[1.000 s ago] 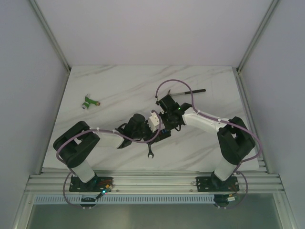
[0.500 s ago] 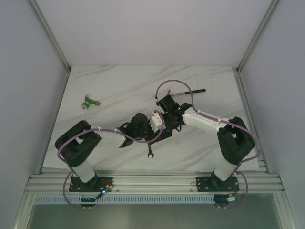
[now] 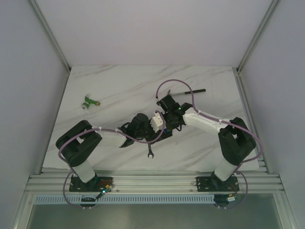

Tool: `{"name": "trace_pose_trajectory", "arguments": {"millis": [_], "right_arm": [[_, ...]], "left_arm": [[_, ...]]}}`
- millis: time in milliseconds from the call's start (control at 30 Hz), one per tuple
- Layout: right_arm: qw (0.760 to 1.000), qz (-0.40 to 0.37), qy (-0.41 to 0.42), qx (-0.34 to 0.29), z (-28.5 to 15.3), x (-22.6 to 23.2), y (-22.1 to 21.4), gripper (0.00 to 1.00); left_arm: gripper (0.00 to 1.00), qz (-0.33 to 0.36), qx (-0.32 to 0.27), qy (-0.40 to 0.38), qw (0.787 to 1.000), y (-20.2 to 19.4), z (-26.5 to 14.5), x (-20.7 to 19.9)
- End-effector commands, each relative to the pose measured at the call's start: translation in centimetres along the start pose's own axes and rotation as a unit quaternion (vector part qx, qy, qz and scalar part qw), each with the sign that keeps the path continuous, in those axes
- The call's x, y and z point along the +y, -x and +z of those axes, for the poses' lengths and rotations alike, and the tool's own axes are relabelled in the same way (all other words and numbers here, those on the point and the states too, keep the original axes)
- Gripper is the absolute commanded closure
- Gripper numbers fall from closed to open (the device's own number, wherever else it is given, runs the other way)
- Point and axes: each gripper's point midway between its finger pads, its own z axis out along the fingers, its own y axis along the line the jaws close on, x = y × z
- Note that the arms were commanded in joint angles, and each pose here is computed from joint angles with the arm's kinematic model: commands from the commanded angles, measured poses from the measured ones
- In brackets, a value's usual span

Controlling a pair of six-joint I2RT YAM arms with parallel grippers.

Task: Snap on the fuse box
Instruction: Install the fuse at the fuse box base.

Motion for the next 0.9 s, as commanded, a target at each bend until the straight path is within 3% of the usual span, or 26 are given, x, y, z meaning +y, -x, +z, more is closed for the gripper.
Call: {"name": "trace_pose_trajectory", "arguments": {"millis": [0,867], "right_arm": [[1.000,0.000,-0.004,-0.019,-1.1,0.0,1.0,1.00],[1.000,-0.003,0.004,0.017,1.0,-0.3,-1.2,1.00]], "left_arm": [[0.50,-0.008,0.057,-0.002,0.998,-3.4,0.1,-0.2],[0.49,-0.003,0.008,0.003,1.000,-2.9,-0.6,-0.5]]}}
